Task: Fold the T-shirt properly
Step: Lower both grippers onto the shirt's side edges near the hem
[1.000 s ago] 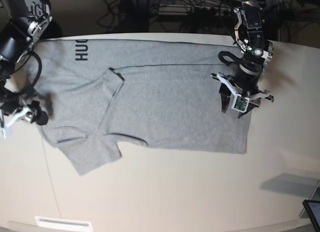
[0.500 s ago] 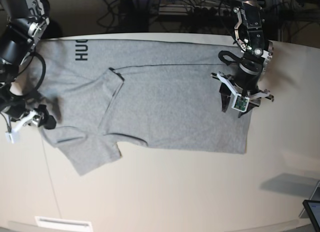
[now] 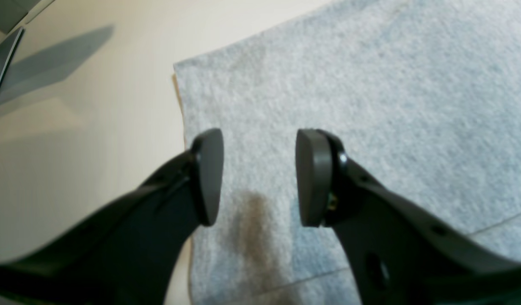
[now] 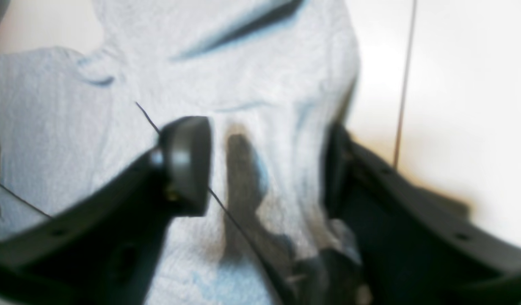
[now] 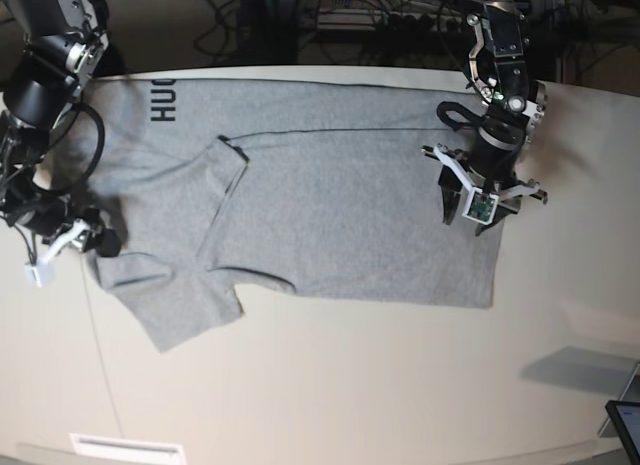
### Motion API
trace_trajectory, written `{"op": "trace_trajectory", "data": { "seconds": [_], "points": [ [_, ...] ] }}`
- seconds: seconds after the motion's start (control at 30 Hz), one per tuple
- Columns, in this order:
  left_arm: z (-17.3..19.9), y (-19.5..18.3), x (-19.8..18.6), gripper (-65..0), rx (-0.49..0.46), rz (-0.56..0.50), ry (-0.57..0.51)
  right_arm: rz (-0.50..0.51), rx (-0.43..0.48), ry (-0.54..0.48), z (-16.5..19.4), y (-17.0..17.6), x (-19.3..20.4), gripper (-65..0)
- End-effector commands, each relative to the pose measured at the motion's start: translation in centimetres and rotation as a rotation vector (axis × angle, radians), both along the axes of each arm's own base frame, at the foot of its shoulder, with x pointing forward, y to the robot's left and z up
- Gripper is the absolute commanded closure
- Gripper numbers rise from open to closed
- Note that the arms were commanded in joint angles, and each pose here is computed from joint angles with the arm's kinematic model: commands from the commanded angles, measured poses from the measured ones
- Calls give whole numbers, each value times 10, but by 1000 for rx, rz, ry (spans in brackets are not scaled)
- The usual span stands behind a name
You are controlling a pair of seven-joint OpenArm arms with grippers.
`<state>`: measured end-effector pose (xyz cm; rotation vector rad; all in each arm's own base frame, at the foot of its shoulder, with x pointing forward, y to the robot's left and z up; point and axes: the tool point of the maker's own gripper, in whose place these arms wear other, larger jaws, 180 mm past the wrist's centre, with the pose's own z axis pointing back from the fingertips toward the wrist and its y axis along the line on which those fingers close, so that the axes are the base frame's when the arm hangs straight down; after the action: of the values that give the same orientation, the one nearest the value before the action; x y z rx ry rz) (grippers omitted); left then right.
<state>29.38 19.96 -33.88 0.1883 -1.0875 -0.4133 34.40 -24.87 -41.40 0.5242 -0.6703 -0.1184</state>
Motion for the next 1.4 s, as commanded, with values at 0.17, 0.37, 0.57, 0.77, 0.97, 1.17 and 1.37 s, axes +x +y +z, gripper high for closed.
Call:
{"op": "trace_trajectory", "data": {
  "seconds": [0.17, 0.37, 0.57, 0.77, 0.97, 1.17, 1.37],
  "points": [
    [15, 1, 8, -280, -8, -3, -57, 22, -45, 73, -8, -7, -11, -16],
    [30, 39, 15, -282, -26, 131, -95, 25, -45, 75, -9, -6, -11, 0],
    [36, 100, 31, -371, -185, 339, -17, 27, -45, 74, -9, -5, -10, 0],
    [36, 119, 53, -408, -292, 345, -19, 29, -46, 77, -9, -5, -11, 0],
    [10, 126, 67, -422, -361, 384, 64, 31, -50, 77, -8, -6, -11, 0],
    [4, 111, 85, -534, -447, 270, 124, 31, -50, 77, -8, -6, -11, 0],
    [0, 114, 96, -537, -505, 279, 133, 31, -50, 77, -8, -6, -11, 0]
  ]
}}
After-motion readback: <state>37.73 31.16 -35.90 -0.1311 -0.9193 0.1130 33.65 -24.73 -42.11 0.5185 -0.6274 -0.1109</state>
